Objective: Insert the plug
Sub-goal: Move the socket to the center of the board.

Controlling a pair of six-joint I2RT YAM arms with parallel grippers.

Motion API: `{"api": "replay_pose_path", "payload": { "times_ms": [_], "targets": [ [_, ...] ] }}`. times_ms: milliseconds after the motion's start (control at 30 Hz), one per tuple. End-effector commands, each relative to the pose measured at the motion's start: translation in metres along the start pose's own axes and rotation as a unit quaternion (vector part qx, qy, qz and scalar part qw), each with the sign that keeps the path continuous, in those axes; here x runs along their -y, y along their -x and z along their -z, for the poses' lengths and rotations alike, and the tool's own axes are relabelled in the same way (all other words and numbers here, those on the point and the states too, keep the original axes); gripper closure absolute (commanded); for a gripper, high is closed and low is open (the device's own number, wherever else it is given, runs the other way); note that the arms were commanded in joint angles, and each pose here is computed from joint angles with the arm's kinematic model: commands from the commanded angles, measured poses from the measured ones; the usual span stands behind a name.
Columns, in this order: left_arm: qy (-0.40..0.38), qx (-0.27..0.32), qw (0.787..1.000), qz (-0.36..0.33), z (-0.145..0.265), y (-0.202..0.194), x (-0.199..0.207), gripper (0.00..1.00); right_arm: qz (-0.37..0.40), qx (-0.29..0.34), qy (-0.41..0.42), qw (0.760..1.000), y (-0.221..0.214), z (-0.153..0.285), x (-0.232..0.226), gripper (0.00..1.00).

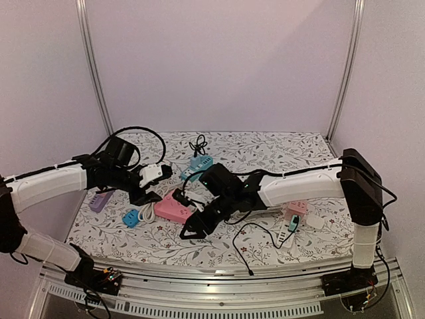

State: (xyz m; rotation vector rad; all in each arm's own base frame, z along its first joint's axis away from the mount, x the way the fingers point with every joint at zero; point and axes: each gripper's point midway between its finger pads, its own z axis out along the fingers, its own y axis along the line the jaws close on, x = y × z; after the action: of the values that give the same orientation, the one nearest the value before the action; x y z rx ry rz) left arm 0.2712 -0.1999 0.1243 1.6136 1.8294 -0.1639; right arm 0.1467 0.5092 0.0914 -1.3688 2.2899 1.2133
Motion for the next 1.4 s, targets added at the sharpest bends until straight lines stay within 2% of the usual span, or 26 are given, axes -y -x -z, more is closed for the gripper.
{"api": "replay_pose_path", "payload": {
  "times_ms": [0, 67, 133, 233, 300, 367, 433, 567, 633, 700, 833, 1000, 1100, 1200, 1367],
  "targets": [
    [0.007, -0.052, 0.936, 0.347, -0.002, 0.006, -0.024, 0.41, -0.091, 0.074, -0.091, 0.989, 0.014, 0.054, 0.072, 0.47],
    [0.005, -0.083, 0.903, 0.421, -0.004, 0.008, -0.032, 0.37, -0.129, 0.102, -0.161, 0.973, 0.011, 0.077, 0.106, 0.42],
    [-0.009, -0.104, 0.88, 0.463, -0.009, 0.016, -0.039, 0.3, -0.156, 0.124, -0.199, 0.96, 0.009, 0.097, 0.123, 0.36],
    [-0.041, -0.109, 0.874, 0.471, -0.018, 0.046, -0.054, 0.24, -0.164, 0.145, -0.24, 0.946, 0.011, 0.116, 0.132, 0.33],
    [-0.095, -0.163, 0.86, 0.473, -0.037, 0.047, -0.047, 0.21, -0.168, 0.152, -0.278, 0.934, 0.011, 0.132, 0.14, 0.31],
    [-0.083, -0.154, 0.879, 0.444, -0.043, 0.05, -0.058, 0.25, -0.182, 0.159, -0.303, 0.922, 0.011, 0.147, 0.147, 0.31],
    [-0.06, -0.177, 0.893, 0.411, -0.048, 0.036, -0.061, 0.25, -0.187, 0.178, -0.33, 0.908, 0.018, 0.17, 0.149, 0.3],
    [-0.056, -0.254, 0.869, 0.42, -0.065, -0.007, -0.047, 0.24, -0.172, 0.204, -0.394, 0.88, 0.037, 0.222, 0.142, 0.28],
    [-0.063, -0.257, 0.868, 0.421, -0.078, -0.011, -0.044, 0.28, -0.165, 0.209, -0.417, 0.869, 0.043, 0.239, 0.139, 0.28],
    [-0.057, -0.234, 0.869, 0.433, -0.089, -0.005, -0.049, 0.31, -0.154, 0.209, -0.42, 0.87, 0.049, 0.246, 0.135, 0.27],
    [-0.035, -0.175, 0.887, 0.426, -0.106, 0.007, -0.063, 0.34, -0.159, 0.194, -0.425, 0.87, 0.044, 0.245, 0.136, 0.27],
    [-0.028, -0.217, 0.888, 0.404, -0.136, -0.022, -0.058, 0.39, -0.17, 0.192, -0.428, 0.866, 0.031, 0.248, 0.135, 0.27],
    [-0.058, -0.213, 0.891, 0.397, -0.145, -0.02, -0.045, 0.42, -0.175, 0.196, -0.431, 0.863, 0.027, 0.253, 0.133, 0.27],
    [-0.1, -0.2, 0.897, 0.381, -0.146, -0.005, -0.023, 0.5, -0.178, 0.196, -0.437, 0.86, 0.022, 0.257, 0.133, 0.27],
    [-0.148, -0.189, 0.925, 0.296, -0.141, 0.014, 0.025, 0.55, -0.177, 0.198, -0.437, 0.859, 0.021, 0.259, 0.131, 0.27]
  ]
}}
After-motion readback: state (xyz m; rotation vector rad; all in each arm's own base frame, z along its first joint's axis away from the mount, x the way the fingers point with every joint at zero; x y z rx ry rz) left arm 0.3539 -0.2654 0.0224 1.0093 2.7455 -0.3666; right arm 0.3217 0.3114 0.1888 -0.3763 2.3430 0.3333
